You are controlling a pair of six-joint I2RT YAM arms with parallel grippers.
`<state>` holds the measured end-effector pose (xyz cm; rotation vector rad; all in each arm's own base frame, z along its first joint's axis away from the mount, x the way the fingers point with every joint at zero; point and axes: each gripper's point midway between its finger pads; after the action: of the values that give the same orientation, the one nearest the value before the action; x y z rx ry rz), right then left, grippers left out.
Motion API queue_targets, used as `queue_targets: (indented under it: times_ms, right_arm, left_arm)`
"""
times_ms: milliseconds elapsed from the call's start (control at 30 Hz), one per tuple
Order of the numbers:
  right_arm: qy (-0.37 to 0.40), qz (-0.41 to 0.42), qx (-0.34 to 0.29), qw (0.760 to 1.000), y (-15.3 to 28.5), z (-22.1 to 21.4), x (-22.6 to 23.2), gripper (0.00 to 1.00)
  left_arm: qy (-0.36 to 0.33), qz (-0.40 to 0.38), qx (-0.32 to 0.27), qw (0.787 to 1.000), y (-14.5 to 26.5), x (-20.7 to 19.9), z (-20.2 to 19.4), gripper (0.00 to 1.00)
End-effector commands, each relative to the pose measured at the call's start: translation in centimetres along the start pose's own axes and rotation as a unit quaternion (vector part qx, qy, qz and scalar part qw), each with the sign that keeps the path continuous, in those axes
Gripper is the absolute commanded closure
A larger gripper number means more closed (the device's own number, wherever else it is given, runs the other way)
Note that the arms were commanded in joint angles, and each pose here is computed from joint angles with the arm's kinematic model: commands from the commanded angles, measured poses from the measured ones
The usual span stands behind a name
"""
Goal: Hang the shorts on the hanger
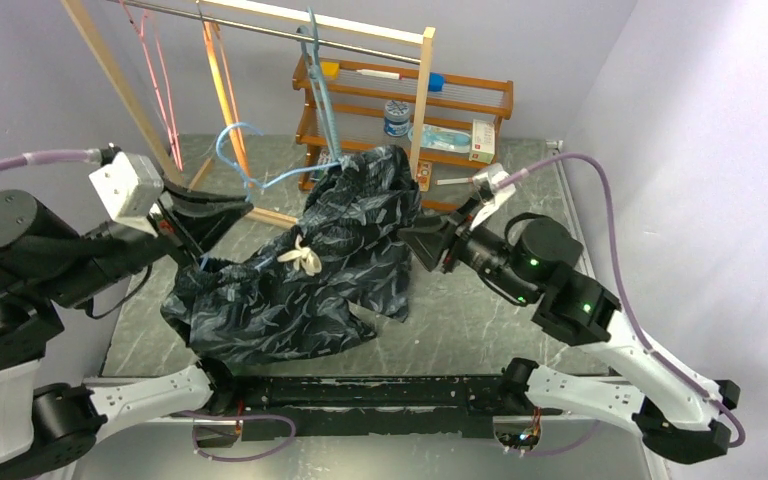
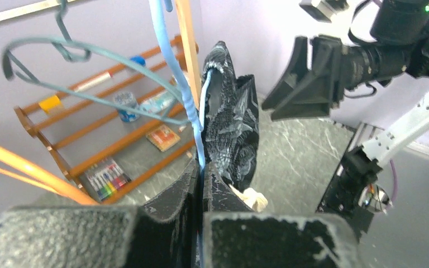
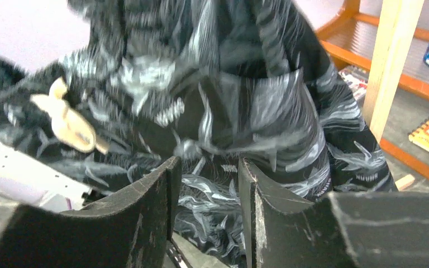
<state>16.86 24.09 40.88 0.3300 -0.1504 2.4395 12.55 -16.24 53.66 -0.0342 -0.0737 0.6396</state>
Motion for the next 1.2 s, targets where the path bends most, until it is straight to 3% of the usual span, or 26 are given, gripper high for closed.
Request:
queue_targets:
  times_ms: [0, 267, 567, 833, 1167]
  right_arm:
    - [-0.052, -0.044, -0.034, 0.997, -1.5, 1.7, -0.9, 0.55]
    - [-0.054, -0.067, -0.019, 0.996, -1.7, 1.0, -1.6, 0.55]
    - [-0.056, -0.099, -0.01, 0.993, -0.7, 0.0, -3.0, 0.53]
    - [-0.053, -0.106, 0.001, 0.993, -0.5, -0.3, -3.2, 0.52]
    - [-0.058, -0.112, -0.005, 0.992, 0.3, -0.4, -3.5, 0.52]
  left_arm:
    - [0.055, -0.005, 0.003, 0.998, -0.8, -0.7, -2.2, 0.93]
    - [0.104, 0.1, -0.008, 0.989, 0.2, 2.5, -3.1, 0.93]
    - [0.088, 0.176, -0.017, 0.98, -0.5, 5.3, -2.3, 0.93]
    - [0.059, 0.18, -0.021, 0.982, -4.4, 6.0, -1.1, 0.93]
    - [0.036, 0.189, -0.07, 0.979, -7.4, 6.8, 1.0, 0.93]
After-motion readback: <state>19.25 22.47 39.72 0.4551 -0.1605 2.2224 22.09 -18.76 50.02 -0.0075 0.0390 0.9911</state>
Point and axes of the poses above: each gripper's point midway between its finger pads, its own y axis back along the fingers, its own x axis along the line the jaws close on, z = x × y
